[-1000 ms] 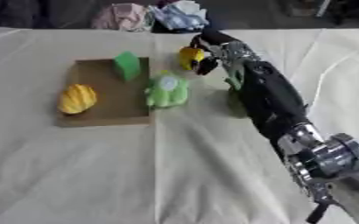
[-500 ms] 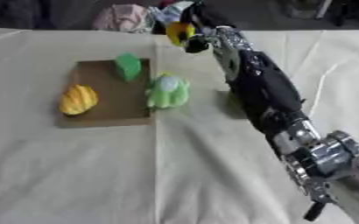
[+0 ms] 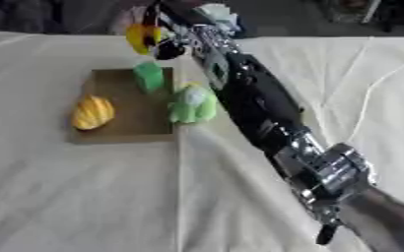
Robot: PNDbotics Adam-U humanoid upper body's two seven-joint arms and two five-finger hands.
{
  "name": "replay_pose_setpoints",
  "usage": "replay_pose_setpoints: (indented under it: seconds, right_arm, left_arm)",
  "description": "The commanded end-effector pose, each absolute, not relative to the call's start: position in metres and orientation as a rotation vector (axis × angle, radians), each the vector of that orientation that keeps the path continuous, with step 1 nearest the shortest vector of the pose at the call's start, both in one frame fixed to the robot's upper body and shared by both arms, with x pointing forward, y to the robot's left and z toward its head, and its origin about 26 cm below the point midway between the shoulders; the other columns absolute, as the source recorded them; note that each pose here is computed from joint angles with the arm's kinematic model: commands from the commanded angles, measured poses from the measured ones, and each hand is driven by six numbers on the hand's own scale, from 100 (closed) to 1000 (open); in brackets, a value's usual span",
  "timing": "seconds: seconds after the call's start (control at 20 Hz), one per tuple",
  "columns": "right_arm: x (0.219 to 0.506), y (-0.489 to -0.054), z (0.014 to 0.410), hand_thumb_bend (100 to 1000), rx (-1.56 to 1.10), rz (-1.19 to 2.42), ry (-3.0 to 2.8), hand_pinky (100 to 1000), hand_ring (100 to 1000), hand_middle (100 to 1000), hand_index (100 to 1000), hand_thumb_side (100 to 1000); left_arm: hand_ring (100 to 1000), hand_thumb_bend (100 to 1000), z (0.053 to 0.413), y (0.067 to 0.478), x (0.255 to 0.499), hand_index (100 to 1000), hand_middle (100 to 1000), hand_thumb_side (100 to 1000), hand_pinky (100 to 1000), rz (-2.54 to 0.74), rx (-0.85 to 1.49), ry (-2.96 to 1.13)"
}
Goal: Pick up objects on the table and place them in the box.
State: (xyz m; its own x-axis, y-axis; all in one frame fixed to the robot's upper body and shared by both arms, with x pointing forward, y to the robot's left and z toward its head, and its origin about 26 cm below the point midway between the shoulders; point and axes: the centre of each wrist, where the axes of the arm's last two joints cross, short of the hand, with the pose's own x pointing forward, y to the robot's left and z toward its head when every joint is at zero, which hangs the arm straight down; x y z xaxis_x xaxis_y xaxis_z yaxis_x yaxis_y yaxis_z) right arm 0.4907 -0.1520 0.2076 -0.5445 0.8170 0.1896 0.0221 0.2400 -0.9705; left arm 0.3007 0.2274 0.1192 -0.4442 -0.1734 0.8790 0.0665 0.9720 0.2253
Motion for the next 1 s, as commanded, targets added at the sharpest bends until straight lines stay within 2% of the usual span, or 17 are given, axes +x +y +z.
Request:
replay_pose_setpoints:
  seconds: [0.05, 0.1, 0.15, 0.5, 0.55, 0.7, 0.75, 1.0]
  right_arm:
    - [0.489, -0.134, 0.215, 100, -0.741, 1.451, -1.802, 737, 730, 663, 547, 132]
    - [0.489, -0.131, 0.212, 100, -0.727, 1.474, -1.789, 740, 735, 668, 554, 100]
    - [0.489, -0.128, 0.208, 100, -0.717, 1.491, -1.773, 740, 735, 671, 556, 160]
    - [0.489, -0.121, 0.190, 100, -0.734, 1.499, -1.728, 743, 739, 679, 594, 237]
    - [0.489, -0.120, 0.187, 100, -0.742, 1.500, -1.722, 745, 741, 685, 637, 292]
    - [0.489, -0.118, 0.178, 100, -0.762, 1.508, -1.700, 749, 746, 694, 707, 370]
    - [0.489, -0.118, 0.175, 100, -0.768, 1.515, -1.692, 754, 752, 705, 766, 429]
    - [0.489, -0.118, 0.170, 100, -0.806, 1.538, -1.668, 764, 762, 721, 845, 541]
  left_arm:
    - [825, 238, 0.128, 0.226, 0.301, 806, 726, 395, 727, -0.287, 0.062, -2.046]
    - [825, 238, 0.129, 0.226, 0.301, 806, 726, 395, 727, -0.287, 0.060, -2.048]
    - [825, 240, 0.129, 0.225, 0.302, 806, 725, 394, 726, -0.286, 0.058, -2.051]
    - [824, 238, 0.131, 0.224, 0.302, 806, 724, 394, 726, -0.287, 0.047, -2.059]
    - [824, 238, 0.131, 0.224, 0.302, 806, 724, 394, 726, -0.287, 0.046, -2.060]
    - [824, 239, 0.132, 0.223, 0.303, 806, 724, 393, 726, -0.287, 0.044, -2.061]
    - [824, 238, 0.132, 0.223, 0.303, 806, 723, 393, 725, -0.287, 0.043, -2.062]
    - [824, 239, 0.132, 0.223, 0.303, 806, 723, 394, 725, -0.288, 0.042, -2.061]
